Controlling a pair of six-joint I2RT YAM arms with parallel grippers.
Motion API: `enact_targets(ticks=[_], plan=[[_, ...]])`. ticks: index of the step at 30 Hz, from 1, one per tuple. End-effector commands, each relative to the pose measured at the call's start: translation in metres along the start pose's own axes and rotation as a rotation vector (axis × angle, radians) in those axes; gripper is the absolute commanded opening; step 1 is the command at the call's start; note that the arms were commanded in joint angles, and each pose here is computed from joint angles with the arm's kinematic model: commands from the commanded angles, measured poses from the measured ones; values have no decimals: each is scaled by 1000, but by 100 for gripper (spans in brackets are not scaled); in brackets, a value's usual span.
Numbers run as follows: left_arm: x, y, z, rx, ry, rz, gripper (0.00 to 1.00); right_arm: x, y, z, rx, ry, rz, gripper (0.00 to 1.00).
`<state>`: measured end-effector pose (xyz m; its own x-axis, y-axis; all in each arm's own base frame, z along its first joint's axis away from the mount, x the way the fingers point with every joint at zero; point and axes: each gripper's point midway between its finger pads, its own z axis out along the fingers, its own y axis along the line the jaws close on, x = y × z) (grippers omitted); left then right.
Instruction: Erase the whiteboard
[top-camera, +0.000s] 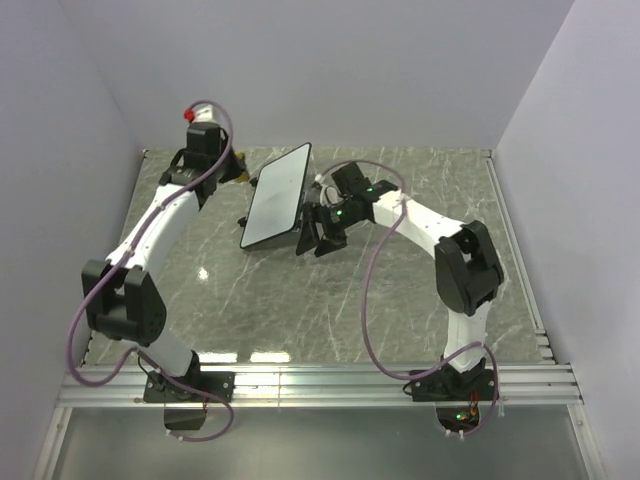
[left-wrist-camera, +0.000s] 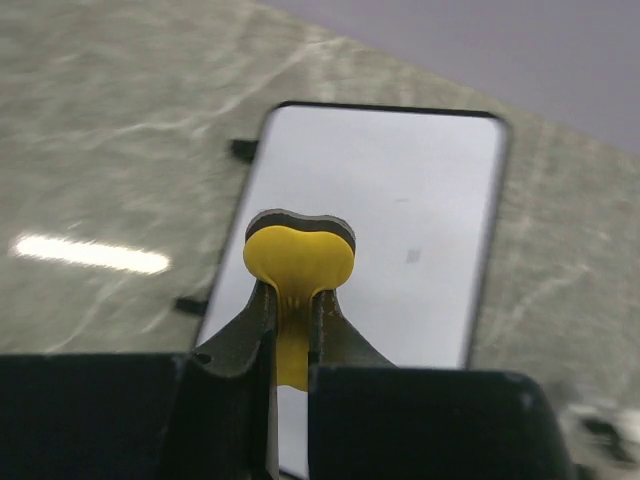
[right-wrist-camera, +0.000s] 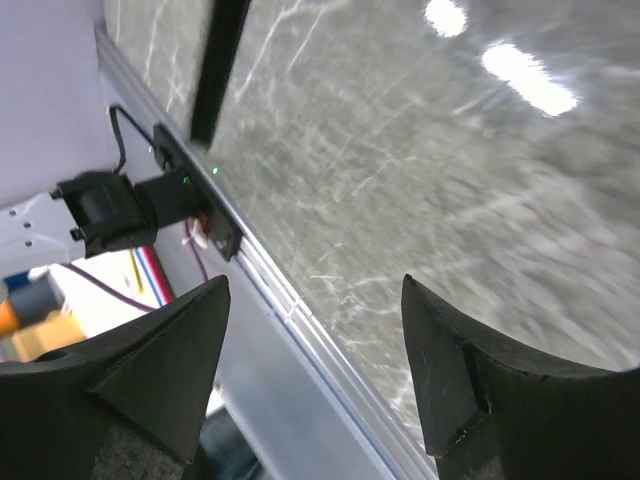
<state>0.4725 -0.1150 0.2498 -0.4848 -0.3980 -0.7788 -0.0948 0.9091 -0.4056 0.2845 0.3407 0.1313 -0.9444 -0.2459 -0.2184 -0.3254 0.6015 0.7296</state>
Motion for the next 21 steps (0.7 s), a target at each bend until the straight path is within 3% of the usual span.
enact_targets(ticks=[1,5,7,8,13,14,17,20,21], plan=[[37,79,-13,-280,70,1,0,-25,16,-55,48,-161,-73,77],[84,138,-26,-426,145,-45,1,-34,8,-83,53,-260,-60,77],[113,169,-33,-509,193,-62,7,-36,7,-93,50,-292,-57,77],[130,182,-37,-549,225,-62,18,-40,5,-97,47,-314,-52,77],[158,227,-49,-696,290,-100,39,-51,7,-101,32,-342,-50,77],[162,233,-50,-709,300,-109,56,-53,7,-99,22,-345,-46,77],[169,243,-51,-729,324,-136,84,-60,10,-99,9,-353,-40,77],[171,241,-49,-723,333,-147,100,-68,11,-99,11,-370,-34,77],[169,240,-49,-719,330,-154,99,-70,11,-98,12,-368,-32,77]])
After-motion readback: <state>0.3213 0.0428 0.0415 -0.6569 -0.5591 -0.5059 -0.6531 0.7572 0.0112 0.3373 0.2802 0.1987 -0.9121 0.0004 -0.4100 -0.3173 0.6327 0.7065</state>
